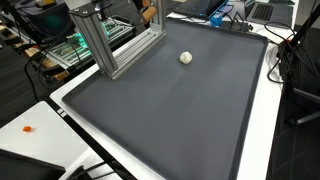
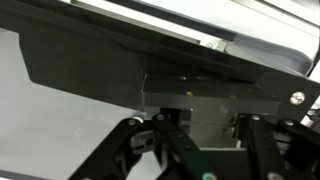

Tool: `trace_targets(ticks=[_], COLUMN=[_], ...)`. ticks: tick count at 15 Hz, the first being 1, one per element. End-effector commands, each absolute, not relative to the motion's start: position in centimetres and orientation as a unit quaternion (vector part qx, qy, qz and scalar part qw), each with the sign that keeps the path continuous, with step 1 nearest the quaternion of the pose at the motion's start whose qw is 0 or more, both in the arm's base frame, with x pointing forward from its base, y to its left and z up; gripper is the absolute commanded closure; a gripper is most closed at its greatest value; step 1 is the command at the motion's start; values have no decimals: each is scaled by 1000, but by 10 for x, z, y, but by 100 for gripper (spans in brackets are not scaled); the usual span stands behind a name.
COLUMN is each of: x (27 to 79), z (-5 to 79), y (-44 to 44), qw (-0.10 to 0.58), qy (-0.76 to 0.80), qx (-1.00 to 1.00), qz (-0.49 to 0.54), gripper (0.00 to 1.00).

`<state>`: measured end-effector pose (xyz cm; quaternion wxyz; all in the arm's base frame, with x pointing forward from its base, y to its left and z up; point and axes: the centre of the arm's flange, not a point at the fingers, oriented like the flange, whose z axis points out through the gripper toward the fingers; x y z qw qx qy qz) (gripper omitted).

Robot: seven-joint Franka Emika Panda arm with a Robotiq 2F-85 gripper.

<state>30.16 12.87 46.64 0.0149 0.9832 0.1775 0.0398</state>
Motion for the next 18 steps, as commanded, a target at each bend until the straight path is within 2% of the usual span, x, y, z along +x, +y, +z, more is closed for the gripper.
trace_targets(ticks=[1,14,15,16,17,18], x=[299,311,311,311,312,312], z=[457,469,470,471,472,473], y=[126,126,125,125,122,121], qw=[25,45,46,45,48,49], qy=[174,112,107,100,93,84], qx=[984,992,993,994,995,995], qz=[28,20,15,12,8,6], gripper=[70,70,20,20,13,20])
